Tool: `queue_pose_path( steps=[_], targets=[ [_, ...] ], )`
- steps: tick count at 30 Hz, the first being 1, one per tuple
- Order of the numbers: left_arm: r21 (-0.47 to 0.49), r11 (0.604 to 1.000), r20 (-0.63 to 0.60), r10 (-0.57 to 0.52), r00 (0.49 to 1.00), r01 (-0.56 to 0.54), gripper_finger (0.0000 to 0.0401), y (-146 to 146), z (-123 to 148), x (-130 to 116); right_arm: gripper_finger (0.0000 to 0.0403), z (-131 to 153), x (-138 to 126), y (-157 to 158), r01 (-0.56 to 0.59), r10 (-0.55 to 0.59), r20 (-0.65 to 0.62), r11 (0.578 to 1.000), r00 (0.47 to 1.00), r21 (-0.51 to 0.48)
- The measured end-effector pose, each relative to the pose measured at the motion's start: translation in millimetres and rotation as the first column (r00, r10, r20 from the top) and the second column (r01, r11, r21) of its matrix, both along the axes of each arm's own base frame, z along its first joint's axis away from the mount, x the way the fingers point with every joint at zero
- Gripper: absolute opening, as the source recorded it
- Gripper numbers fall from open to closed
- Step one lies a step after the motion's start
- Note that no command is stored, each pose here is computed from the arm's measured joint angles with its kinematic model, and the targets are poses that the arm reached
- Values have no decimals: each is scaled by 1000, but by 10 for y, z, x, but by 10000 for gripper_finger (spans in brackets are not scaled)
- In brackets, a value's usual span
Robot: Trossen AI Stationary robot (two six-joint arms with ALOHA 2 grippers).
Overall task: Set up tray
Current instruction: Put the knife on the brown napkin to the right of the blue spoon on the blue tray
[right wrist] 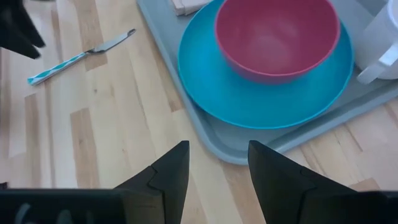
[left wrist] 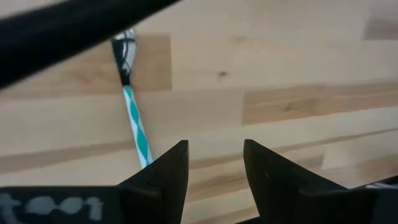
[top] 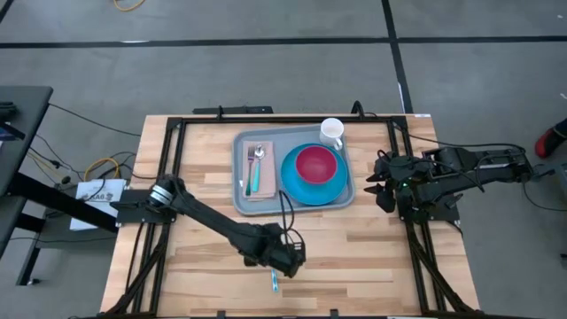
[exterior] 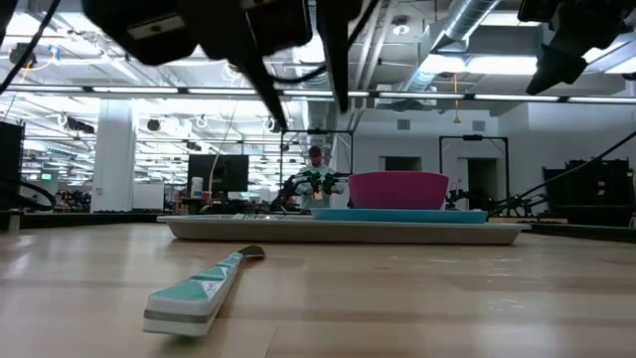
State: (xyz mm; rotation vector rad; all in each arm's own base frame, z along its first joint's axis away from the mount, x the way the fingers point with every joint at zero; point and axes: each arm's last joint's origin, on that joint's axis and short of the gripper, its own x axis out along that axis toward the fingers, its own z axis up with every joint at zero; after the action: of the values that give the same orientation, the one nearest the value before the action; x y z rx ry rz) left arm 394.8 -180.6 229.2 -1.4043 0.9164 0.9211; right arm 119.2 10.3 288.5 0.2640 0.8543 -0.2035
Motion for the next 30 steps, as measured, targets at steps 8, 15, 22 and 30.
queue_pose_path(
  steps=[8,15,22,30],
  targets=[
    [-11,998,-72,65,995,-66,141,-143,-289,11,155,-1,0,6,-13,13,-2,1000,1000,17],
    [9,991,-147,132,980,-132,141,-226,-312,-122,155,-3,-3,6,-14,14,-6,1000,1000,17],
    [-40,994,-192,91,977,-101,141,-292,-538,-52,155,-2,-2,6,-14,14,-4,1000,1000,17],
    [-31,993,-211,107,972,-116,141,-295,-661,-23,155,2,3,7,-14,14,2,1000,1000,17]
  ],
)
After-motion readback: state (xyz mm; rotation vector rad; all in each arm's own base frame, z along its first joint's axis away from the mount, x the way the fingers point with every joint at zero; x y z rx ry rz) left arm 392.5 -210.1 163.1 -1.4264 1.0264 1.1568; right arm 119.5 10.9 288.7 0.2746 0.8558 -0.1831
